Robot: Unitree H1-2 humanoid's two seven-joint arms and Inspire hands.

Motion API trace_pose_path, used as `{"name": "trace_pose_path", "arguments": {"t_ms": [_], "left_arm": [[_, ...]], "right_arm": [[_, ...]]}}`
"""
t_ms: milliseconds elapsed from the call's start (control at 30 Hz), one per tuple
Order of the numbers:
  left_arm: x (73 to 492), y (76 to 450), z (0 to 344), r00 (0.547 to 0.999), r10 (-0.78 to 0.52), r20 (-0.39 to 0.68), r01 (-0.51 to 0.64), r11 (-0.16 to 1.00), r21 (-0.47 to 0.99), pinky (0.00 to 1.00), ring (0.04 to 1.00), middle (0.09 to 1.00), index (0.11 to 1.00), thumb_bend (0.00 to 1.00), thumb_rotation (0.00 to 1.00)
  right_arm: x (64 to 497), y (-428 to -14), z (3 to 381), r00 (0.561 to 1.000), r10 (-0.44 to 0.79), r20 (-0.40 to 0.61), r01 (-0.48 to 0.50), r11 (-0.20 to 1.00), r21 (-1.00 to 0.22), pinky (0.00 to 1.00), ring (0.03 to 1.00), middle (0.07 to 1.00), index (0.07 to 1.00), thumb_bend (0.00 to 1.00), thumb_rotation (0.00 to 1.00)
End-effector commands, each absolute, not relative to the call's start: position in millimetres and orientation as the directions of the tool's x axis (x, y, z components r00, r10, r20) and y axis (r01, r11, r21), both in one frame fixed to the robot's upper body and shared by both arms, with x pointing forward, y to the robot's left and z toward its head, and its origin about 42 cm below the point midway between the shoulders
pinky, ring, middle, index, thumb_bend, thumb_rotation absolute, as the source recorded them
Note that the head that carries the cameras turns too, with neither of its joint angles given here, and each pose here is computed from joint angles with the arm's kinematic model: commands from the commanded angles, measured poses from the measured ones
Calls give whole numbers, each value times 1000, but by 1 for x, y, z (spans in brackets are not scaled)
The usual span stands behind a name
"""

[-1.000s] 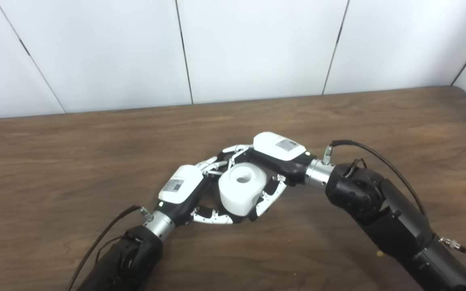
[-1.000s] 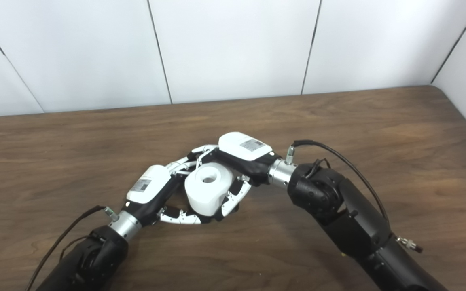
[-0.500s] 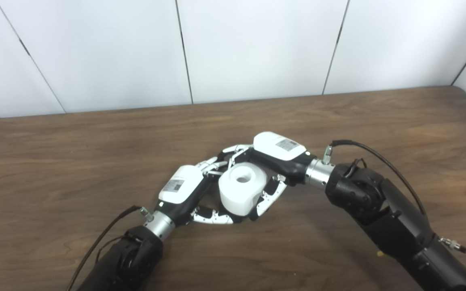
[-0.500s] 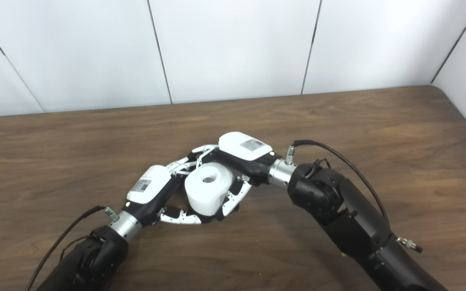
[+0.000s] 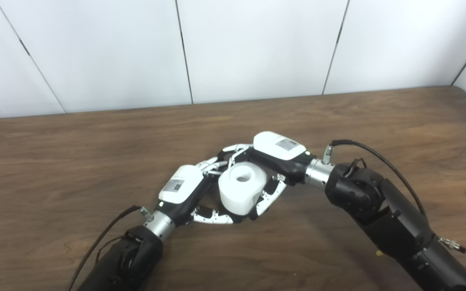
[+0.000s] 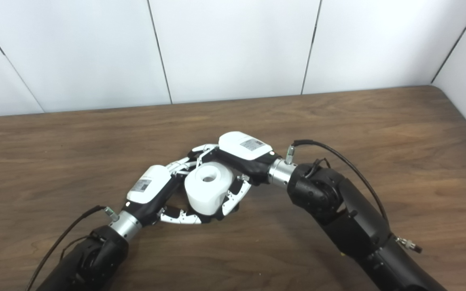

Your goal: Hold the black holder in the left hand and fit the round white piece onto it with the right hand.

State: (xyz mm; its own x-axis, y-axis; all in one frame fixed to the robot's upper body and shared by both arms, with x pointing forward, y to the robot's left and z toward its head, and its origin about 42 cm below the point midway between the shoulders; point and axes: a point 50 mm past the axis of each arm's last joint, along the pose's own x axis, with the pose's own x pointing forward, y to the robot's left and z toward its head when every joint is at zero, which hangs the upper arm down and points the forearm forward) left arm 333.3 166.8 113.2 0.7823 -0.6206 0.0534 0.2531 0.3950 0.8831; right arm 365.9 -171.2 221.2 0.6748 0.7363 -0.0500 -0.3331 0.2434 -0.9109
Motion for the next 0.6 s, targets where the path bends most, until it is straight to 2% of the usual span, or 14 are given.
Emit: {"name": "trace_pose_path", "arguments": {"t_ms": [0,100,233,567], "left_arm": [[318,169,85,766,-629,-132,378,275,884,883,934,872,479,525,59],[318,170,85,769,-626,-129,373,275,886,883,933,870,479,525,59],[318,170,85,769,-625,-132,372,270,888,874,933,869,479,525,60],[320,172,84,772,-623,-128,364,268,892,852,923,863,479,525,59]], "right_arm": [[368,-173,229,683,729,-44,-307,231,-923,521,698,871,1000,973,267],[368,-173,230,681,732,-22,-291,244,-925,522,703,905,1000,990,265],[368,-174,233,686,728,-6,-283,259,-923,558,757,969,1000,1000,272],[368,-180,245,691,722,17,-278,288,-916,587,782,983,1000,1000,289]]}}
